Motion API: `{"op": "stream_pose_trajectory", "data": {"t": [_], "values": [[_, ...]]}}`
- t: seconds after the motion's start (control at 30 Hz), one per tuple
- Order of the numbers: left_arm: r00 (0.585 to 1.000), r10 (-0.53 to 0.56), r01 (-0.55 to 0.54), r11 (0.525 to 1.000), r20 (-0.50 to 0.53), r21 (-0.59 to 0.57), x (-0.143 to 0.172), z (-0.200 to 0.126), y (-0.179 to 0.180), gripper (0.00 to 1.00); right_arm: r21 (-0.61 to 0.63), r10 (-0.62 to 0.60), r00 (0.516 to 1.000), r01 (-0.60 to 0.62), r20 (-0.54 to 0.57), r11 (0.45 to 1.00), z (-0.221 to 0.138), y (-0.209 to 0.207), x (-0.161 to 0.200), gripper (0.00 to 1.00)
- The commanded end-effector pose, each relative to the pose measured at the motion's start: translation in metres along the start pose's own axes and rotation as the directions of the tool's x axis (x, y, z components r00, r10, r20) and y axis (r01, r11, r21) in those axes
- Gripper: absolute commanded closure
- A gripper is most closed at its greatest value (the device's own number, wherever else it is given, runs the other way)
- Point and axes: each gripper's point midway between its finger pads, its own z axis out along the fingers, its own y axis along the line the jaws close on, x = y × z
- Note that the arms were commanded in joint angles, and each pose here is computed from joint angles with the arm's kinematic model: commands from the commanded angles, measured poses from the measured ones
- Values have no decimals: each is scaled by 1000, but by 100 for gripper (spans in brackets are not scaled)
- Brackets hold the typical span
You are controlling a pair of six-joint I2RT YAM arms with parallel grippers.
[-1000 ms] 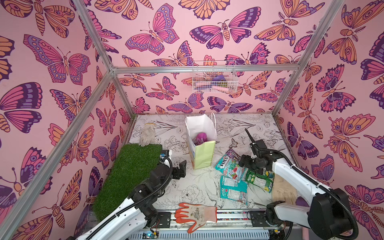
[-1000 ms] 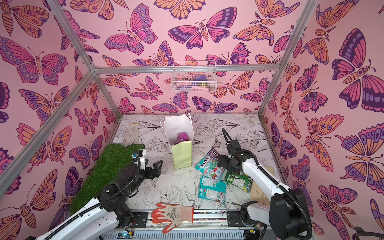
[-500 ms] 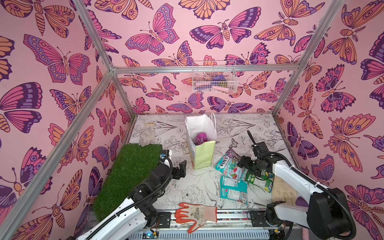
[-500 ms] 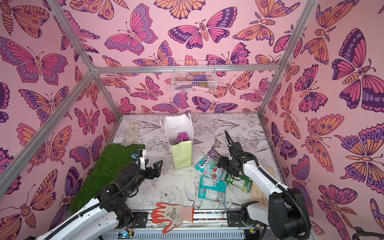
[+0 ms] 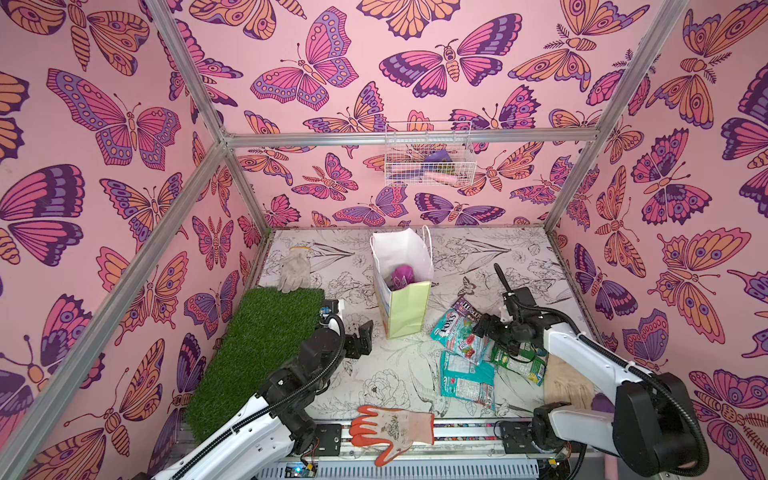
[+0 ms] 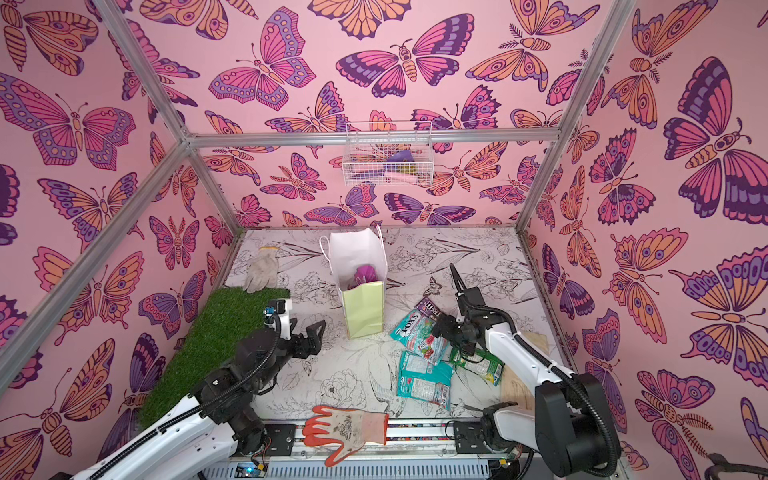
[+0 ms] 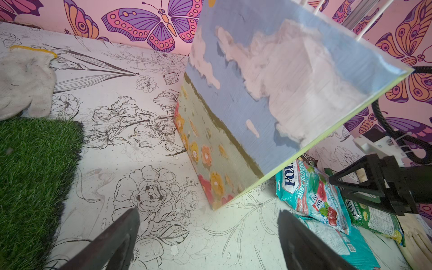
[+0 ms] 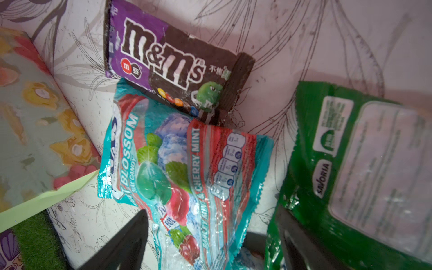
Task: Place the snacks into the paper bag
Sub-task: Pick up the snack at the center of the table.
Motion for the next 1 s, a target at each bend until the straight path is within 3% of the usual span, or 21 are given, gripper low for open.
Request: {"op": "stream_pose_trajectory", "data": {"t": [0.0,0.97], "values": [[1000,-5,5,1000,-4,14,4,0,-1,6,-23,29,1000,-29,-7,999,6,1,0,15],[1000,-6,6,1000,-6,11,6,1,0,6,-108,88,996,-90,-24,990,26,5,5,24]]}}
